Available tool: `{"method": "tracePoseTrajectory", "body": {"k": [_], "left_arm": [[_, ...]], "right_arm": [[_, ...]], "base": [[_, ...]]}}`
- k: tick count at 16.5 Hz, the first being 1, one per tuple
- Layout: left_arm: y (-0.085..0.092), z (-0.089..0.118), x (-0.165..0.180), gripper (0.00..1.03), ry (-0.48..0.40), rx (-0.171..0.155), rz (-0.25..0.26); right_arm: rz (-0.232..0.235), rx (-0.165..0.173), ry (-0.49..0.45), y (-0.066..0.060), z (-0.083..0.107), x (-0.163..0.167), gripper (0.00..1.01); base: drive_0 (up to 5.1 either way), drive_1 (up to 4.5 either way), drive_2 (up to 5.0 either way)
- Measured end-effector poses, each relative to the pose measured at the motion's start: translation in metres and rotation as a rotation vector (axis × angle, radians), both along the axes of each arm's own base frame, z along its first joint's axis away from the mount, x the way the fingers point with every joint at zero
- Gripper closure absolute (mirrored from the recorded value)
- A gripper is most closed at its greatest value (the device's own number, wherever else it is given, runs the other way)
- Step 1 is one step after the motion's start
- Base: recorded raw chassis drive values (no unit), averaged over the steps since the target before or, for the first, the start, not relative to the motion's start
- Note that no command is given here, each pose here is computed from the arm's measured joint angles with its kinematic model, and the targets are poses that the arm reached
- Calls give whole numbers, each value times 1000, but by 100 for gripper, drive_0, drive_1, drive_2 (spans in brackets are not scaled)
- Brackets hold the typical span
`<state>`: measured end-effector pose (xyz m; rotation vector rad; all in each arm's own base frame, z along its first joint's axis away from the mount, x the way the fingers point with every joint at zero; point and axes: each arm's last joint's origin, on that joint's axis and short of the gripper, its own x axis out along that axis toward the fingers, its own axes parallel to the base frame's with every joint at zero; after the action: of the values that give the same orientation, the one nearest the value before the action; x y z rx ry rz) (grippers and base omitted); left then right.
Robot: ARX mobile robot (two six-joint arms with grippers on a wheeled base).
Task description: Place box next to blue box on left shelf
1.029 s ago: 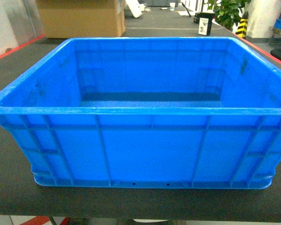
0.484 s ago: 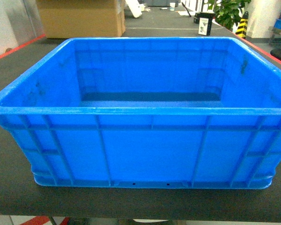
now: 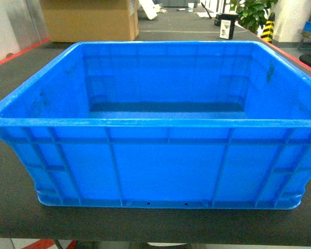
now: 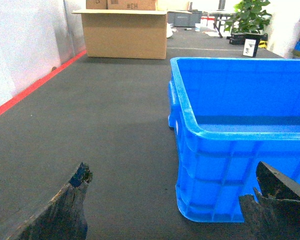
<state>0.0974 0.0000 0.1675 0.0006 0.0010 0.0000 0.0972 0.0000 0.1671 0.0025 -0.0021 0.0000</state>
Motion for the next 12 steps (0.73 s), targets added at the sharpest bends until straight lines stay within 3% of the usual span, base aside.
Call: {"method": "tracePoseTrajectory", "body": {"k": [12], "left_arm": [[0, 0, 0, 5, 0, 0, 0]], "right_arm": [[0, 0, 0, 0, 0, 0, 3]], "base": [[0, 0, 0]]}}
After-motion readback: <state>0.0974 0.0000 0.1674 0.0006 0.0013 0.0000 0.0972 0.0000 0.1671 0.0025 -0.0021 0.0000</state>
